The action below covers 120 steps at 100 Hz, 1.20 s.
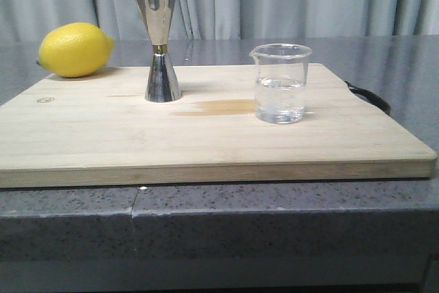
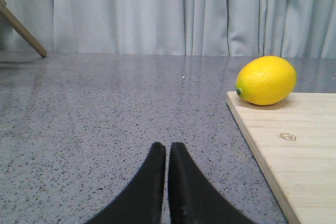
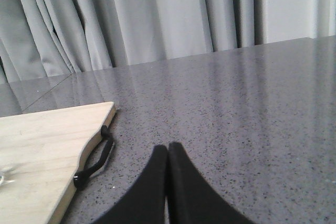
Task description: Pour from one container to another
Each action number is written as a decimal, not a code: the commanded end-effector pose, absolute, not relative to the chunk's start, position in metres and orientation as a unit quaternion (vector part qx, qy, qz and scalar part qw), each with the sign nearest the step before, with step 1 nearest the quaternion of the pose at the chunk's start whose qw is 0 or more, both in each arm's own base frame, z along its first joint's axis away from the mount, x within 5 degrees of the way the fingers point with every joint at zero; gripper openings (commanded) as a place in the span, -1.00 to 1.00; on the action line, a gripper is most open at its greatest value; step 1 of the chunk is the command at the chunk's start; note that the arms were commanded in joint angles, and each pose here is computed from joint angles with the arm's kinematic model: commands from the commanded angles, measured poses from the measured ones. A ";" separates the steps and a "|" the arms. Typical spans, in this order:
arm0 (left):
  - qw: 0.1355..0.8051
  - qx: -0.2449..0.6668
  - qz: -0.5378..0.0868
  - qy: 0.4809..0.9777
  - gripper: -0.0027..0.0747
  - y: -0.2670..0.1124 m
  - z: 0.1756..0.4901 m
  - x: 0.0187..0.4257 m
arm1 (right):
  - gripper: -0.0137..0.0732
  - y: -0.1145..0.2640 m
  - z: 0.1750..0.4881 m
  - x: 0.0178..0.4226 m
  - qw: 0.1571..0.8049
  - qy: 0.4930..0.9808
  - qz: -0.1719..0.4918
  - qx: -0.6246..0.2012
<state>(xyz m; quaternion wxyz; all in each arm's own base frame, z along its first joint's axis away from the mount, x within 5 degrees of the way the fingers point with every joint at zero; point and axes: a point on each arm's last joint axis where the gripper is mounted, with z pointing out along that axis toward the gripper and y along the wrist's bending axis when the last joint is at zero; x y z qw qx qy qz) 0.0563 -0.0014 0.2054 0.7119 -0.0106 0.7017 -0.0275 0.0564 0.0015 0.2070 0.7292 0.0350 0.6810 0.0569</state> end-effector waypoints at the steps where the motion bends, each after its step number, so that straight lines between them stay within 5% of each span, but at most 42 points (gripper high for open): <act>1: 0.738 -0.015 -0.031 0.674 -0.98 -0.001 0.203 0.056 | -0.85 0.001 0.208 0.055 0.757 0.650 0.052 0.032; 53: 0.752 -0.024 -0.039 0.658 -0.98 -0.001 0.206 0.055 | -0.85 0.001 0.217 0.053 0.788 0.611 0.057 0.035; 65: 0.751 -0.085 -0.099 0.648 -0.98 0.001 0.208 0.055 | -0.85 0.000 0.222 0.052 0.797 0.588 0.114 0.076; 79: 0.716 -0.263 -0.270 0.587 -0.98 0.006 0.214 0.054 | -0.85 0.000 0.231 0.050 0.778 0.554 0.244 0.166; 93: 0.677 -0.296 -0.355 0.573 -0.98 0.000 0.230 0.050 | -0.85 0.001 0.253 0.046 0.722 0.609 0.260 0.200; 120: 0.636 -0.091 -0.304 0.704 -0.98 -0.028 0.282 0.050 | -0.85 0.003 0.315 0.063 0.615 0.781 0.083 0.069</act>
